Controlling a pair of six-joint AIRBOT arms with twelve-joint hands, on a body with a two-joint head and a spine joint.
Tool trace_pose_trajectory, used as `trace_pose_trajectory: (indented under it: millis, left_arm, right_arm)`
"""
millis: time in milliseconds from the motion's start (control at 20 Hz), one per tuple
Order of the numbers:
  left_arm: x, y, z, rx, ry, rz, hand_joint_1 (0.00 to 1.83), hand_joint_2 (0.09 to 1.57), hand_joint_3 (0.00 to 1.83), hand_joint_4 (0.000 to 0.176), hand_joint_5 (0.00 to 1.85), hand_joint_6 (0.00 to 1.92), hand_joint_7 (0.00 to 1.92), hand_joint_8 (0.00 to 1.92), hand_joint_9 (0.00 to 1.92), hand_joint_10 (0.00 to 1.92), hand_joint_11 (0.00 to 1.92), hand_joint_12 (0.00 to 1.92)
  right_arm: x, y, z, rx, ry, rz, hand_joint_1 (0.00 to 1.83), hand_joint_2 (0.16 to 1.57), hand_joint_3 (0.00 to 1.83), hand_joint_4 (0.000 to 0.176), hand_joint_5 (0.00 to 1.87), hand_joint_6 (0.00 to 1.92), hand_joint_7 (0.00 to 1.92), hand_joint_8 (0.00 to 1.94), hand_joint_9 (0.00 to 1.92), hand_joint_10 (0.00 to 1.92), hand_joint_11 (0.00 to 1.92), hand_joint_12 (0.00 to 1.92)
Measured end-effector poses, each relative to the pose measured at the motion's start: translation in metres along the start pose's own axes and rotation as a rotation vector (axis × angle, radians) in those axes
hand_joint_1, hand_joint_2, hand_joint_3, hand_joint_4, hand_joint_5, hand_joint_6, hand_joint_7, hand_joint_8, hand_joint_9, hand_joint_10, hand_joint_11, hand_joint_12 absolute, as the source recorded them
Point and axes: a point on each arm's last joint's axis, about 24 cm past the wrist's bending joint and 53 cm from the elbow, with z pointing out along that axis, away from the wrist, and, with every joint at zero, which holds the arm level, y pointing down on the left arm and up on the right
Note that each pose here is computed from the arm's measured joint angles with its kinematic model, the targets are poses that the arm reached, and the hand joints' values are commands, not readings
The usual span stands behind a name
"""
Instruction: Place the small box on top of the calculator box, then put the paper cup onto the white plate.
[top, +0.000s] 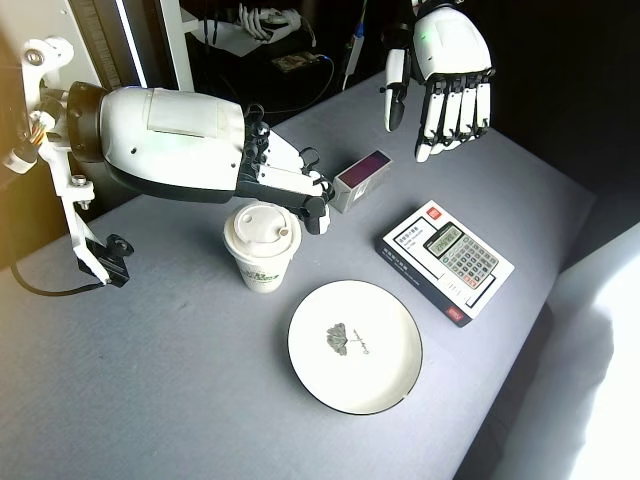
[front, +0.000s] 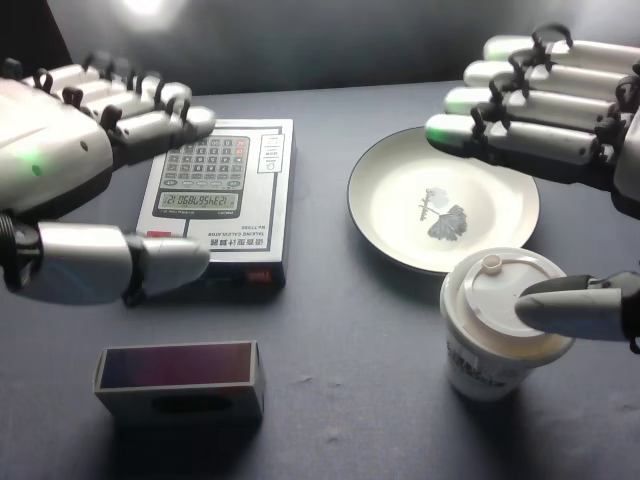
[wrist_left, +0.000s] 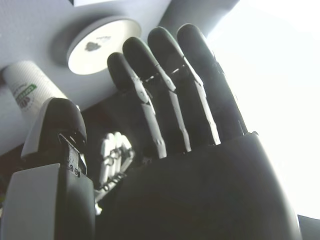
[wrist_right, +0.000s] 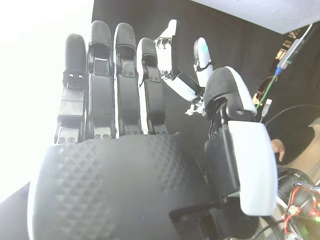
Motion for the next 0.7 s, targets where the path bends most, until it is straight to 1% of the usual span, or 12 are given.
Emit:
trace_pose_trajectory:
  millis: [150,200,350,400,450,500,550,600,650,700]
  left_arm:
    - [0.001,0.001,0.0,-0.006,0.005,-0.005,0.0,1.18,0.0,0.0,0.14,0.0,0.13,0.0,0.11,0.0,0.0,0.23]
    - [0.001,0.002,0.0,-0.008,0.006,-0.005,0.0,1.18,0.0,0.0,0.11,0.0,0.11,0.0,0.09,0.0,0.0,0.16]
    - [0.002,0.003,0.0,-0.012,0.008,-0.014,0.0,1.19,0.0,0.0,0.12,0.0,0.1,0.0,0.09,0.0,0.0,0.18]
    - [0.002,0.004,0.0,-0.017,0.01,-0.02,0.18,1.16,0.0,0.0,0.13,0.01,0.11,0.0,0.11,0.01,0.0,0.2]
    - [0.004,0.006,0.0,-0.027,0.015,-0.037,0.2,1.15,0.0,0.0,0.12,0.0,0.09,0.0,0.1,0.0,0.0,0.23]
    - [0.006,0.008,0.0,-0.033,0.025,-0.036,0.26,1.12,0.0,0.0,0.11,0.0,0.1,0.0,0.09,0.0,0.0,0.22]
    - [0.009,0.009,0.0,-0.038,0.037,-0.041,0.37,1.08,0.0,0.0,0.12,0.0,0.12,0.0,0.11,0.0,0.0,0.3]
    - [0.012,0.01,-0.001,-0.042,0.048,-0.045,0.41,1.07,0.0,0.0,0.11,0.0,0.11,0.0,0.11,0.0,0.0,0.31]
    - [0.014,0.01,-0.001,-0.048,0.055,-0.05,0.49,1.05,0.0,0.0,0.09,0.0,0.09,0.0,0.09,0.0,0.0,0.31]
    - [0.016,0.009,-0.001,-0.056,0.059,-0.055,0.58,1.04,0.0,0.0,0.05,0.0,0.06,0.0,0.06,0.0,0.0,0.27]
  right_arm:
    - [0.001,-0.001,0.0,0.003,0.003,-0.001,0.0,1.14,0.01,0.0,0.05,0.0,0.02,0.0,0.0,0.0,0.01,0.03]
    - [0.001,-0.001,0.0,0.004,0.004,0.0,0.0,1.14,0.01,0.0,0.05,0.0,0.02,0.0,0.0,0.0,0.0,0.03]
    - [0.001,-0.001,0.0,0.003,0.004,-0.001,0.0,1.14,0.01,0.0,0.04,0.0,0.0,0.0,0.0,0.0,0.0,0.01]
    - [0.001,-0.001,0.0,0.003,0.003,-0.001,0.0,1.15,0.01,0.0,0.06,0.01,0.02,0.01,0.01,0.0,0.02,0.01]
    - [0.001,-0.001,0.0,0.003,0.004,-0.001,0.0,1.15,0.01,0.0,0.06,0.01,0.02,0.0,0.0,0.0,0.01,0.01]
    - [0.001,-0.001,0.0,0.003,0.004,-0.002,0.0,1.15,0.01,0.0,0.03,0.0,0.0,0.0,0.0,0.0,0.0,0.0]
    - [0.001,-0.001,0.0,0.003,0.004,-0.002,0.0,1.15,0.01,0.0,0.04,0.0,0.01,0.0,0.0,0.0,0.0,0.0]
    - [0.001,-0.001,0.0,0.003,0.003,-0.003,0.0,1.15,0.01,0.0,0.05,0.01,0.03,0.01,0.0,0.0,0.0,0.0]
    - [0.0,-0.001,0.0,0.004,0.003,-0.012,0.0,1.15,0.0,0.0,0.04,0.0,0.02,0.01,0.0,0.0,0.0,0.0]
    - [0.0,-0.002,0.0,0.006,0.004,-0.038,0.0,1.15,0.0,0.0,0.03,0.0,0.01,0.0,0.0,0.0,0.0,0.0]
